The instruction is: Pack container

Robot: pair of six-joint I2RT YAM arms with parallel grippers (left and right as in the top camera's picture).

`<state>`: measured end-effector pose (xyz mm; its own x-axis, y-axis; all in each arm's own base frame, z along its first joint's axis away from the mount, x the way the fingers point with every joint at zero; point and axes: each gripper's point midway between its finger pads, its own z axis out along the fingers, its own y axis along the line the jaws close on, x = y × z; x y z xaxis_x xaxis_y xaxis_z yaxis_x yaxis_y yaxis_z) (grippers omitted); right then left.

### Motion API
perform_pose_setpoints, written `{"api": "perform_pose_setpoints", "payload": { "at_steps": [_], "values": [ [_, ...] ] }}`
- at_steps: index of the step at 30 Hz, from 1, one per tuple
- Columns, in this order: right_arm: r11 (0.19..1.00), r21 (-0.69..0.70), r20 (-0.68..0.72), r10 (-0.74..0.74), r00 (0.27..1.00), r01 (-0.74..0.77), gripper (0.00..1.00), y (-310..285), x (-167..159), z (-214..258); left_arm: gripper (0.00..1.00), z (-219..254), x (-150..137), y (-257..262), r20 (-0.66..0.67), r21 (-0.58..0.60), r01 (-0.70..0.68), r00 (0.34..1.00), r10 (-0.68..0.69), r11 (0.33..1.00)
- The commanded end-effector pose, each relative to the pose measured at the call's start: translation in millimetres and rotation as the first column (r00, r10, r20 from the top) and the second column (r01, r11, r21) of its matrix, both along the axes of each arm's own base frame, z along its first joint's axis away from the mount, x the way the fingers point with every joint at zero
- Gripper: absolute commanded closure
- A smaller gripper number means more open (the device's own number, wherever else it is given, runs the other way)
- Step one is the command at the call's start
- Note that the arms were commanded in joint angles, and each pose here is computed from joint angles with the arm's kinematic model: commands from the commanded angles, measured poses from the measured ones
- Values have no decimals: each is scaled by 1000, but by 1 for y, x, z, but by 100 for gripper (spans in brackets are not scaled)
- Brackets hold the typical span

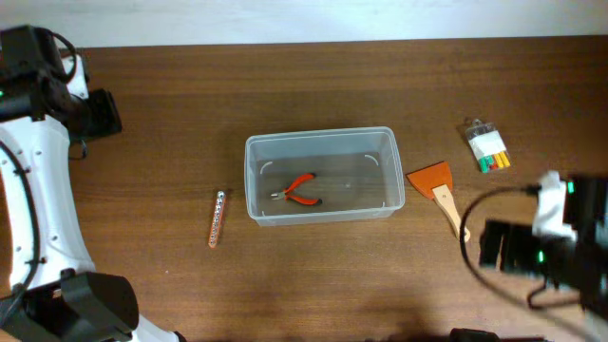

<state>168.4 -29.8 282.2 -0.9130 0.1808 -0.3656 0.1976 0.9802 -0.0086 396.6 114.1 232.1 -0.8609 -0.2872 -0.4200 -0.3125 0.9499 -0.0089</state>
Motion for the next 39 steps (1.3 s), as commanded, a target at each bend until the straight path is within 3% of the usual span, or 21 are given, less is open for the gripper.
{"api": "perform_pose_setpoints", "payload": {
  "at_steps": [1, 10, 12, 15, 17, 21, 26, 31, 35, 39],
  "values": [
    [1000, -16, 44, 9, 999, -8, 1, -3, 9, 22, 40, -10, -13, -9, 10, -38, -8, 1000, 8, 999],
    [999, 15, 191, 34, 981, -37, 2, 14, -29, 34, 40, -32, -43, -25, 69, -64, 13, 998, -9, 998],
    [993, 80, 218, 64, 974, -83, 1, 30, -40, 29, 40, -37, -52, -28, 80, -62, 11, 997, -6, 998],
    [988, 116, 214, 77, 974, -104, 1, 39, -49, 17, 40, -45, -65, -33, 98, -69, 2, 995, 4, 998],
    [996, 65, 156, 50, 986, -61, 1, 26, -48, 4, 39, -52, -71, -41, 113, -78, 21, 994, -12, 997],
    [1000, -11, 44, 17, 999, -17, 1, 3, -21, -10, 39, -57, -76, -53, 98, -75, 53, 994, -45, 996],
    [987, -18, -123, 155, 980, -158, 1, -4, 30, -40, 39, -58, -76, -60, 81, -39, 75, 994, -72, 996],
    [979, 20, -252, 202, 946, -204, 1, -11, 79, -84, 39, -59, -78, -58, 69, -19, 68, 995, -67, 998],
    [978, 50, -394, 206, 896, -202, 1, -19, 93, -127, 39, -59, -80, -52, 59, 8, 54, 997, -54, 999],
    [988, 69, -424, 157, 892, -141, 1, -25, 92, -146, 39, -59, -81, -48, 52, 32, 41, 998, -43, 999]
  ]
}}
